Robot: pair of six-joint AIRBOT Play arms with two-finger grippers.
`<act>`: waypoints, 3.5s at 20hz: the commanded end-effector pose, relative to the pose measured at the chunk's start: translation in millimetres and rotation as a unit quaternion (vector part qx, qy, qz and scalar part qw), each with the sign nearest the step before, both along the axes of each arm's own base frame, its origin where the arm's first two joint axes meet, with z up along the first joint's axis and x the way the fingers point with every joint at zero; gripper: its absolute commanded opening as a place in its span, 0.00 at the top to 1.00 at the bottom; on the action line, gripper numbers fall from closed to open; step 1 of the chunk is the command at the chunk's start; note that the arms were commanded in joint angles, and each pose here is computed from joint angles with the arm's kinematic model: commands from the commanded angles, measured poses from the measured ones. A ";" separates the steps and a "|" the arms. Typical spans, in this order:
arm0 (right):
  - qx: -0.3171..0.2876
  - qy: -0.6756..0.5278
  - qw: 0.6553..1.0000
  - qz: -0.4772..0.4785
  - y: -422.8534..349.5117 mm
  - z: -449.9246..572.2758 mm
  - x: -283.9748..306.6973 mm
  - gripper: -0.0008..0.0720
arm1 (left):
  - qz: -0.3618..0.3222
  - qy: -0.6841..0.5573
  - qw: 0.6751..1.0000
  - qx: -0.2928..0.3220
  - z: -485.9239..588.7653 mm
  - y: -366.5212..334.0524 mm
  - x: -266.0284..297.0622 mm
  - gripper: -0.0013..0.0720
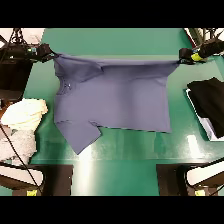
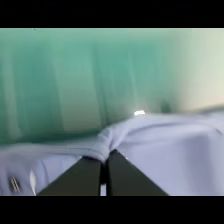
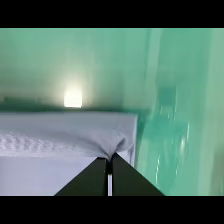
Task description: Fold the shirts.
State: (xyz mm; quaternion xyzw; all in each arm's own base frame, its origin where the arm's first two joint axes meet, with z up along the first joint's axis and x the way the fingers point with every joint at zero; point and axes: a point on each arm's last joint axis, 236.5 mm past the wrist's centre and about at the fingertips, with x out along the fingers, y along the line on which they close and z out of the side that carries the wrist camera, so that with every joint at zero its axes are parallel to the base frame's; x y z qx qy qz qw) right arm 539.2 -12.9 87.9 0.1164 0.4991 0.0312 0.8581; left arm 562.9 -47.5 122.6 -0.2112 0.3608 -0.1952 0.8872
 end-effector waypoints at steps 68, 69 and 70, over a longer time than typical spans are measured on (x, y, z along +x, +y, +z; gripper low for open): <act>0.205 0.268 0.941 -0.020 30.9 -150.9 -295.3 0.51 | -0.012 0.341 0.939 -0.045 -177.0 -37.9 -321.2 0.95; 0.206 0.276 0.939 -0.018 34.2 -159.1 -297.3 0.51 | -0.012 0.341 0.939 -0.045 -176.9 -38.0 -321.4 0.95; 0.205 0.282 0.937 -0.014 37.6 -166.2 -297.2 0.51 | -0.014 0.343 0.938 -0.046 -176.8 -38.5 -322.3 0.95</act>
